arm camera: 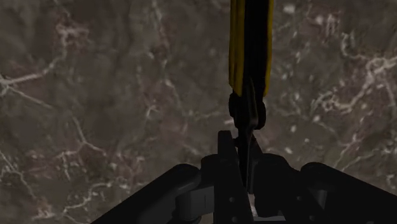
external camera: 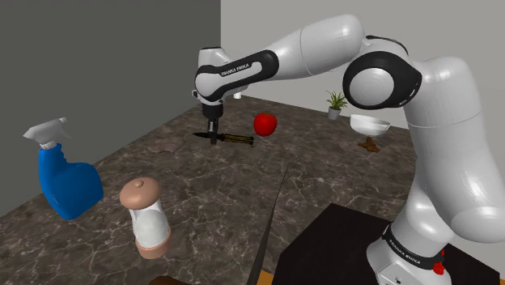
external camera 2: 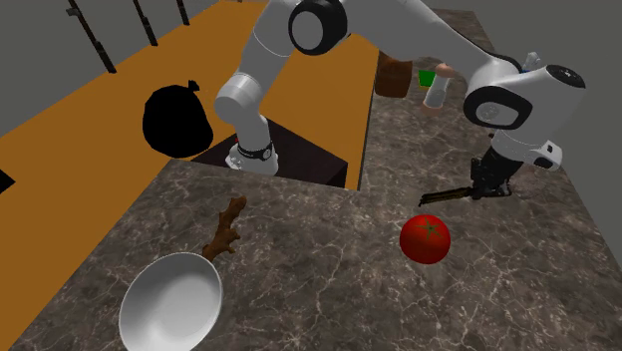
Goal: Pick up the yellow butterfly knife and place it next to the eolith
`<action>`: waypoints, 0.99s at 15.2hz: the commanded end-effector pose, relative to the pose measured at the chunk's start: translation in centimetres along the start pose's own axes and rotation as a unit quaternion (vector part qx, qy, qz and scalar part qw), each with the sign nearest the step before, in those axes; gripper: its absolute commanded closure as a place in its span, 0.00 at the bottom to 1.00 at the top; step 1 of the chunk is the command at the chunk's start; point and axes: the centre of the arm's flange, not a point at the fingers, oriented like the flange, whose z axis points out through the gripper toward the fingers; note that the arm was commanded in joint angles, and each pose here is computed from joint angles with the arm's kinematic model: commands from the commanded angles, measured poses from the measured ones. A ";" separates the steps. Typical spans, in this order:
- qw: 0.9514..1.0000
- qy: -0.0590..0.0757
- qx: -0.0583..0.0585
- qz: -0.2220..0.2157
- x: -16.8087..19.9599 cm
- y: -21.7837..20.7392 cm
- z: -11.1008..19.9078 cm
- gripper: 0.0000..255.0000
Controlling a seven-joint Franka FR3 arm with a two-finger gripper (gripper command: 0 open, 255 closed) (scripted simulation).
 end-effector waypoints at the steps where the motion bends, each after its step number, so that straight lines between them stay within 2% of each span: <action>1: 1.000 0.000 0.000 0.000 0.0 0.0 0.0 1.00; 2: 1.000 0.000 0.000 0.000 0.0 0.0 0.0 1.00; 3: 1.000 0.000 0.000 0.000 0.0 0.0 0.0 0.00; 8: 1.000 0.000 0.000 0.000 0.0 0.0 0.0 0.00; 12: 1.000 0.000 0.000 0.000 0.0 0.0 -5.0 0.00; 15: 1.000 0.000 0.000 0.000 0.0 0.0 -5.0 0.00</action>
